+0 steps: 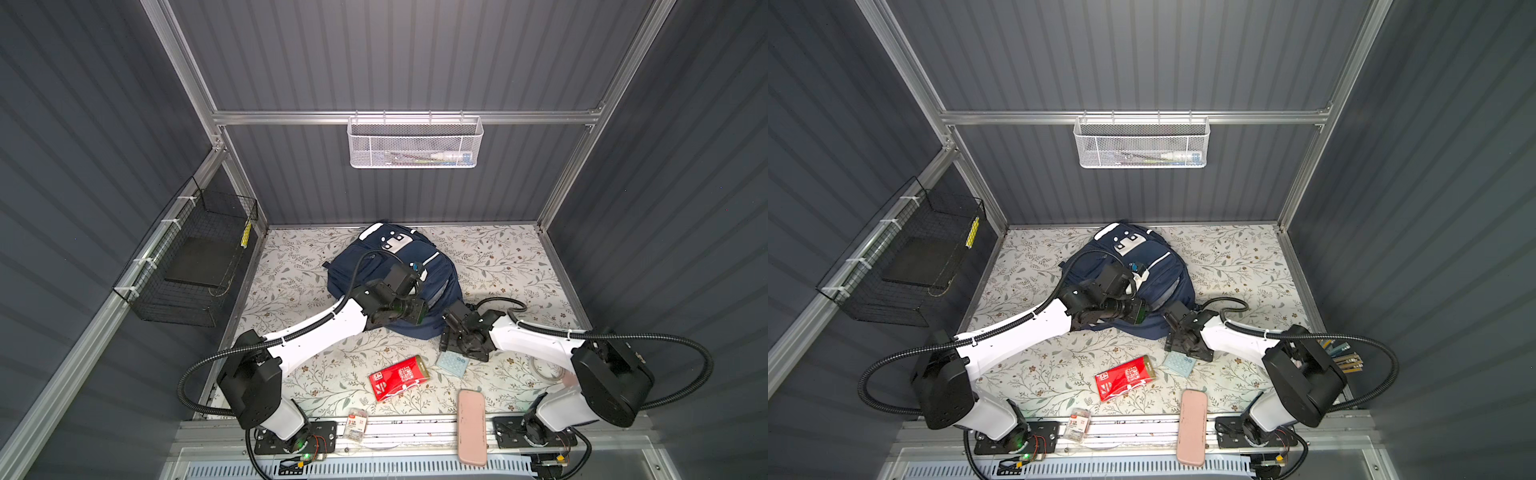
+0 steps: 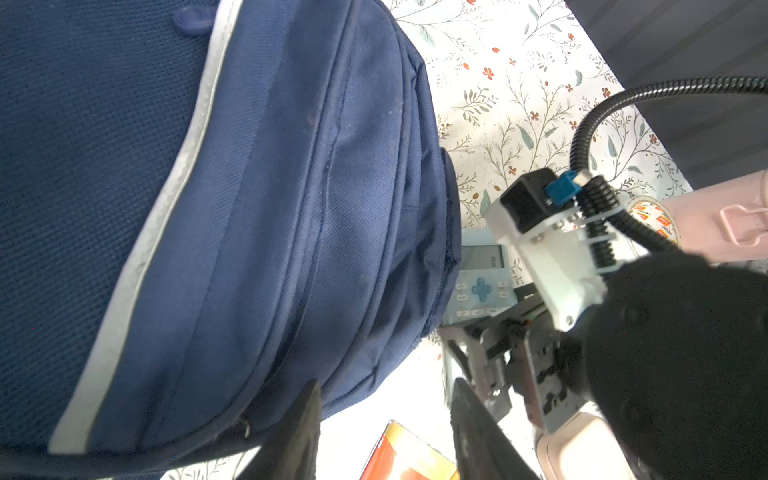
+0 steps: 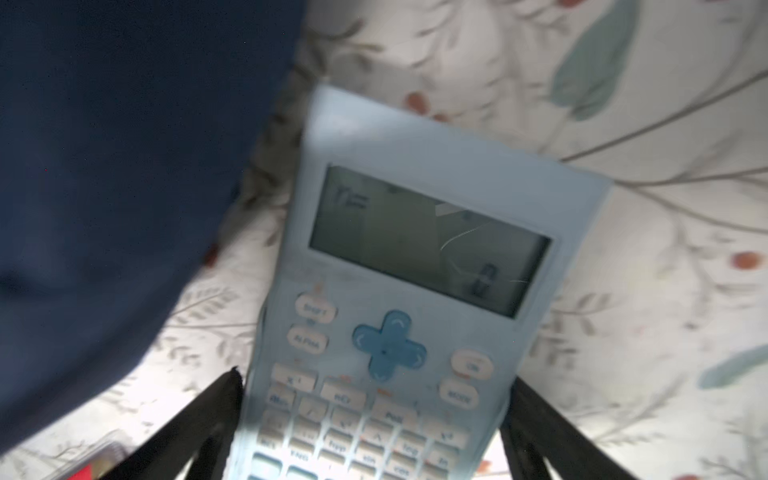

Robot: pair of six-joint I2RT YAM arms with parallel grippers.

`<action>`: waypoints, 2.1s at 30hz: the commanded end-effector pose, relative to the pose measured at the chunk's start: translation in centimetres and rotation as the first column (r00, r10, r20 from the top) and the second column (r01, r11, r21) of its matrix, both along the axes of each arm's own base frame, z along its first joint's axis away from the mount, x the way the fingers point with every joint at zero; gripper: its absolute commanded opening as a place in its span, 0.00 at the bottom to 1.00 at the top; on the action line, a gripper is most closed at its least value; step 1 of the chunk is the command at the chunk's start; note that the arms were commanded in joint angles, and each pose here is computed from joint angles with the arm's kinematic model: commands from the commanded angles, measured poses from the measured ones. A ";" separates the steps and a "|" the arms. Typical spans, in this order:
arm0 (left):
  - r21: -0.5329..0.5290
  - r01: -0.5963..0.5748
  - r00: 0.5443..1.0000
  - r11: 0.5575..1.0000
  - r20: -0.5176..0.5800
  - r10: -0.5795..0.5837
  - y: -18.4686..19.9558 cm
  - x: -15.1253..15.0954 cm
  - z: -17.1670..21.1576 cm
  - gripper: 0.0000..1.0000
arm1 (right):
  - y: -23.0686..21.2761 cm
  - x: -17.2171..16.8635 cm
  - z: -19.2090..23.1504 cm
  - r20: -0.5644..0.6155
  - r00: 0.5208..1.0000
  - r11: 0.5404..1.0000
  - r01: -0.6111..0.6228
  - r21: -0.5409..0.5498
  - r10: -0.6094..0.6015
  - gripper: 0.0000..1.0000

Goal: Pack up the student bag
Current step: 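Grasp the light-blue calculator with the right gripper, then lift the calculator and lower it into the open backpack with the right gripper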

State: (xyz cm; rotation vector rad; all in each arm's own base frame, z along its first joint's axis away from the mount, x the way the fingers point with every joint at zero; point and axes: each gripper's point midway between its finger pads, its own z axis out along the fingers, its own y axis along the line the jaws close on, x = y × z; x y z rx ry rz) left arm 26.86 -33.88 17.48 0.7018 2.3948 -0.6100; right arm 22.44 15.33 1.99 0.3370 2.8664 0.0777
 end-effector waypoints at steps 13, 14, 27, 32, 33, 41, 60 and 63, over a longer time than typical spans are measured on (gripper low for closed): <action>-0.012 -0.017 0.999 1.000 0.027 0.017 0.4 0.5 0.4 0.53 | -7.5 -1.4 0.5 -0.111 0.993 0.987 0.009 -0.159 -0.027 0.92; -0.013 -0.021 0.999 1.000 0.038 0.021 0.5 0.6 0.8 0.53 | -7.1 -1.9 0.0 -0.125 0.991 0.992 0.022 -0.127 -0.038 0.93; 0.032 -0.066 0.996 0.997 0.060 0.064 1.9 2.1 1.5 0.56 | -6.2 -4.0 -1.5 -0.170 0.985 0.992 0.017 -0.126 -0.038 0.84; 0.160 -0.114 0.984 0.981 0.157 0.089 3.8 5.1 2.2 0.70 | -6.4 -2.7 0.0 -0.113 0.993 0.991 0.000 -0.135 -0.016 0.73; 0.197 -0.137 0.978 0.971 0.184 0.101 4.2 5.9 2.2 0.77 | -6.2 -2.3 0.4 -0.098 0.995 0.993 -0.002 -0.119 -0.010 0.71; 0.361 -0.069 0.959 0.930 0.281 -0.038 1.9 7.7 1.3 1.00 | -5.8 -1.4 2.9 -0.012 1.000 0.998 -0.006 -0.070 0.005 0.71; 0.516 -0.099 0.923 0.851 0.367 -0.116 2.3 11.0 1.3 0.98 | -4.9 0.7 5.5 0.089 0.995 0.998 -0.050 -0.024 0.052 0.71; 0.515 -0.142 0.911 0.846 0.403 -0.093 2.2 13.1 1.0 0.87 | -4.3 1.3 6.4 0.111 0.992 0.998 -0.063 -0.006 0.064 0.70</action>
